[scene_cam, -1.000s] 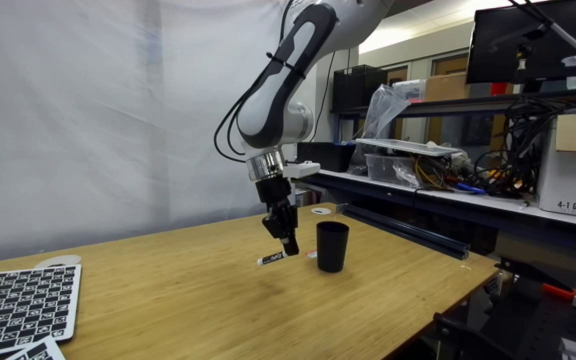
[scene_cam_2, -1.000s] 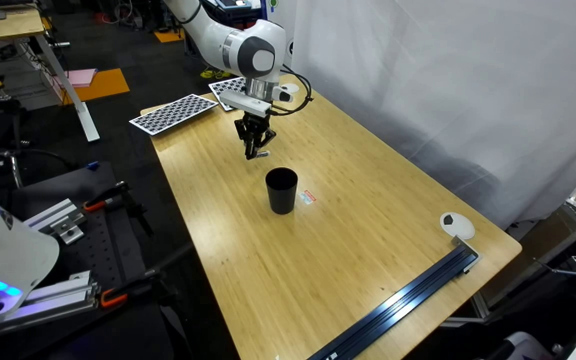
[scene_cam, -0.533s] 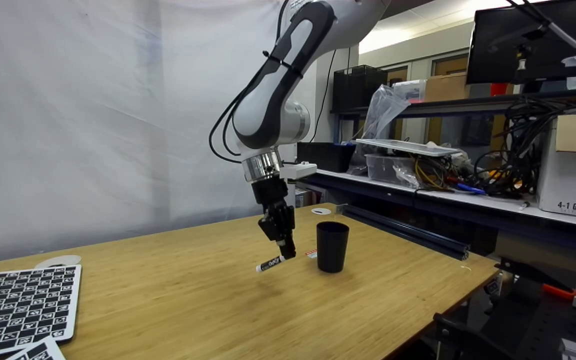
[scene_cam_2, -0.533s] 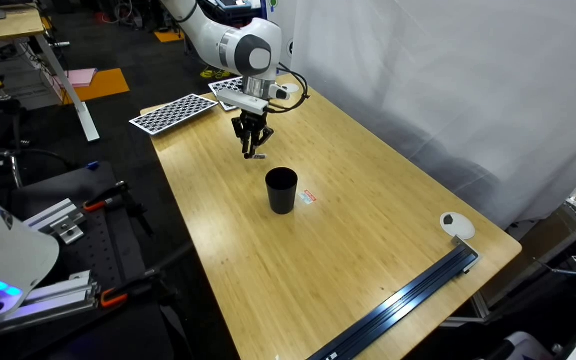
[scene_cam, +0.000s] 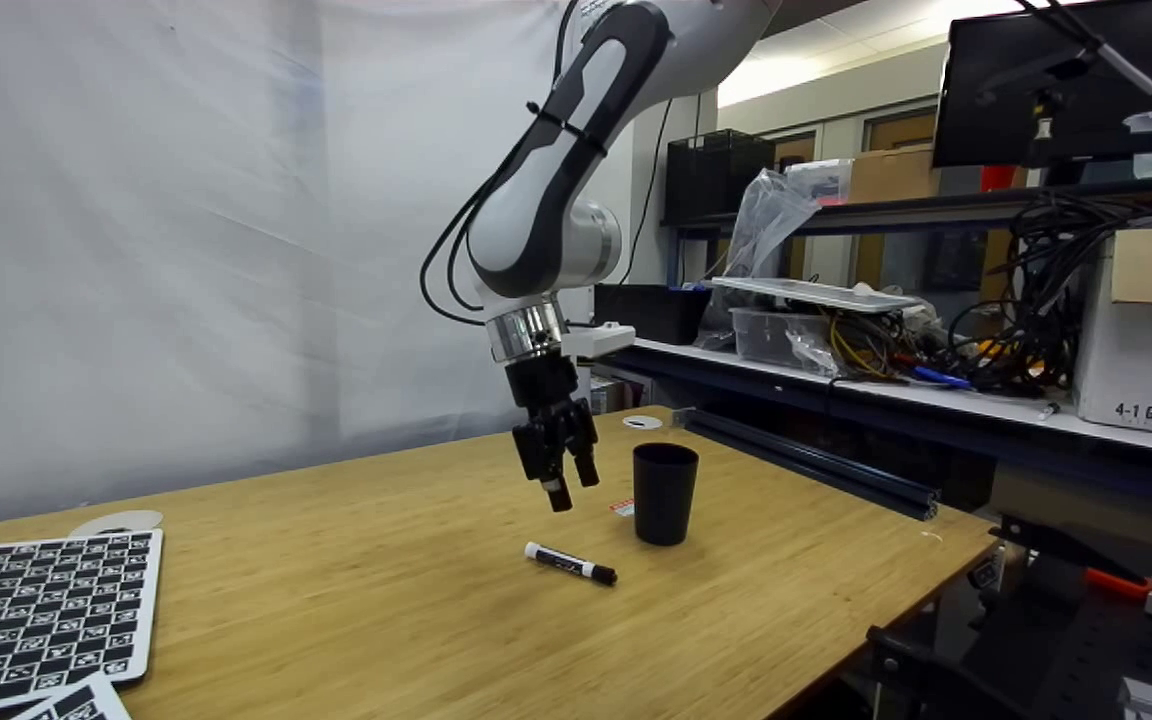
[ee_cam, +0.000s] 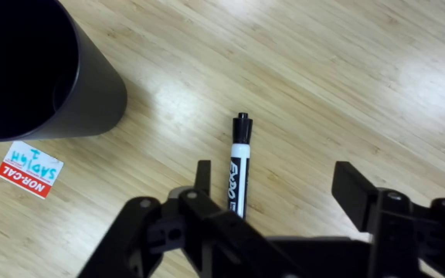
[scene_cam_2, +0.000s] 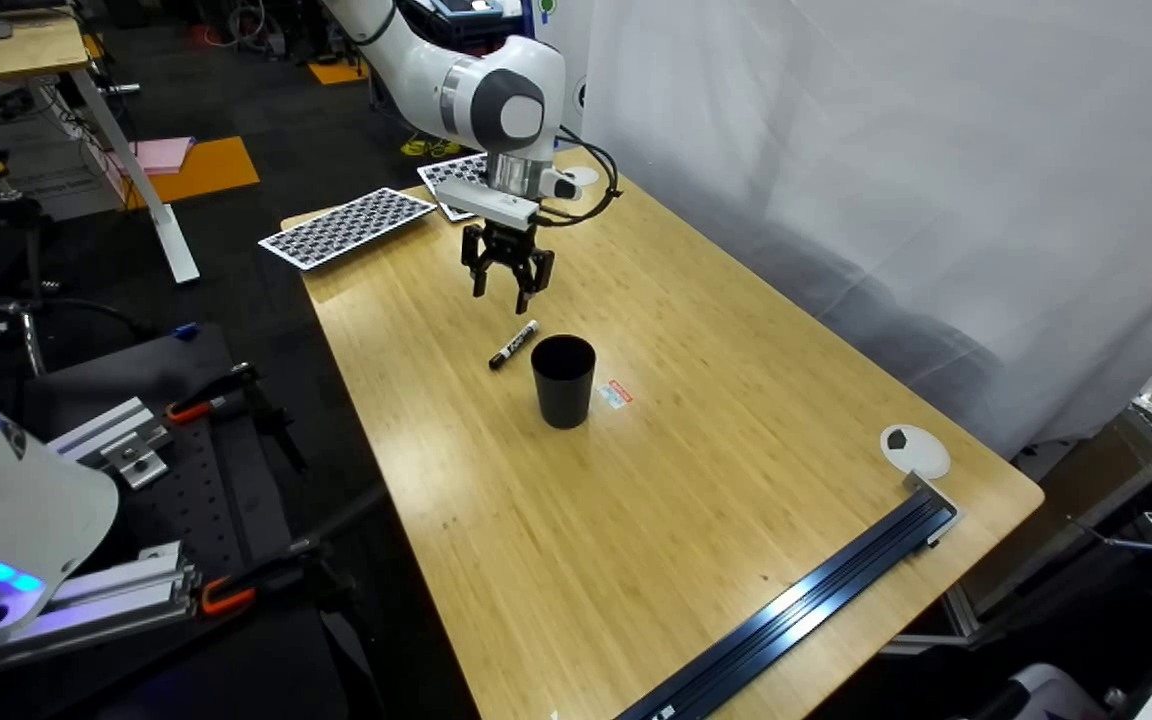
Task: Take the marker out of the cup and put it on the table
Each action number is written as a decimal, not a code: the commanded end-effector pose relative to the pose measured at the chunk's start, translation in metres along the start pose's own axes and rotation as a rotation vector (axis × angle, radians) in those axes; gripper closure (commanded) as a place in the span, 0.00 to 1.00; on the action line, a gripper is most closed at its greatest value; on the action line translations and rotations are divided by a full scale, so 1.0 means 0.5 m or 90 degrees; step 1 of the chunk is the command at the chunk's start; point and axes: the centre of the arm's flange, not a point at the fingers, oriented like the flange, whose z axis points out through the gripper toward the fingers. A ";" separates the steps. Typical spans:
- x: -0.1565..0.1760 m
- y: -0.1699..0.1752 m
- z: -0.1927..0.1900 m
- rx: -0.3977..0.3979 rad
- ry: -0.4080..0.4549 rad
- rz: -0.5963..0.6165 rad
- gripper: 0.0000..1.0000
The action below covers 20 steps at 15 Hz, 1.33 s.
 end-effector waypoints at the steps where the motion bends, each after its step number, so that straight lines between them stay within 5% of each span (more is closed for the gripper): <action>1: -0.016 0.014 -0.020 -0.009 -0.017 0.008 0.00; 10: -0.081 0.097 -0.135 0.000 -0.063 0.085 0.00; 17: -0.179 0.186 -0.179 0.129 -0.129 0.124 0.00; 18: -0.155 0.177 -0.156 0.085 -0.113 0.119 0.00; 20: -0.174 0.193 -0.164 0.111 -0.122 0.126 0.00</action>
